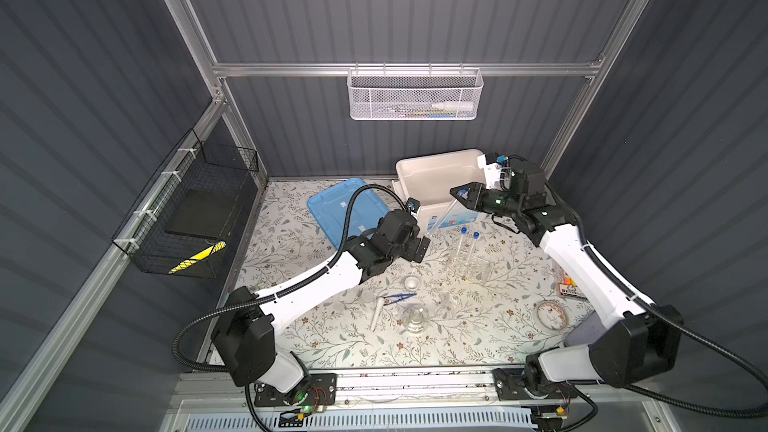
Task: Organize the chemistry lab equipment
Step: 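Open the left gripper while right gripper pulls the tube back toward its side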
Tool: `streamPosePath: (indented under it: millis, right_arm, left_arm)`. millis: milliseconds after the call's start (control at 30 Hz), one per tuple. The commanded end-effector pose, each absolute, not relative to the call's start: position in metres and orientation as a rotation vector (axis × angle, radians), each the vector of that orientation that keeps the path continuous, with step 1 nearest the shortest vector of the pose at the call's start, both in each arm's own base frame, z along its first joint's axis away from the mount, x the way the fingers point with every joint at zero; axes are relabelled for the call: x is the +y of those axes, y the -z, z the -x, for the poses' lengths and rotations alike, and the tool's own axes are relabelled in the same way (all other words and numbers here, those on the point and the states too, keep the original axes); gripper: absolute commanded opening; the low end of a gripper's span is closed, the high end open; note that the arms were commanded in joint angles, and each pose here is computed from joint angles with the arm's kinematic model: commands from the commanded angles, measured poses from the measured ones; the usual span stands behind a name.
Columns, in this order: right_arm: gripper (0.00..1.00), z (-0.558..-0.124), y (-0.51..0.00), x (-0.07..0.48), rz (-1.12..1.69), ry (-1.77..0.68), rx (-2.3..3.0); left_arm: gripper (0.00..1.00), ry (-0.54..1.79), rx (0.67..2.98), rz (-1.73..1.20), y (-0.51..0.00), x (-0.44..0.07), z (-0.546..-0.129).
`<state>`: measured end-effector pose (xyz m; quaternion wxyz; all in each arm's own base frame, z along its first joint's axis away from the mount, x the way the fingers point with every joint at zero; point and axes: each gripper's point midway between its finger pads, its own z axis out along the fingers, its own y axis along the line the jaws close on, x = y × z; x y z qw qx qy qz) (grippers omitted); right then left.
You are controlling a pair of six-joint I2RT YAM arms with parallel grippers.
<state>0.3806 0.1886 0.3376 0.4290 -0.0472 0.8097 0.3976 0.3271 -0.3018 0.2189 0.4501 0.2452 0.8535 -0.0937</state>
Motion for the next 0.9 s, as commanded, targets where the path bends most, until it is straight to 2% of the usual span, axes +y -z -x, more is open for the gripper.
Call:
streamPosePath:
  millis: [0,200,467,867]
  right_arm:
    - [0.19,-0.366,-0.359,0.165,0.113,-0.826,1.962]
    - [0.19,-0.333,-0.383,0.123,0.069,-0.581,1.914]
    - [0.19,-0.292,-0.349,0.065,-0.060,-0.271,1.981]
    - [0.18,-0.310,-0.269,0.069,-0.021,-0.236,1.983]
  left_arm:
    - [1.00,0.182,2.089,-0.483,-0.228,-0.277,-0.337]
    - [1.00,0.161,2.139,-0.426,-0.215,-0.259,-0.344]
    - [1.00,0.153,2.165,-0.407,-0.204,-0.254,-0.348]
    - [1.00,0.156,2.198,-0.421,-0.190,-0.259,-0.350]
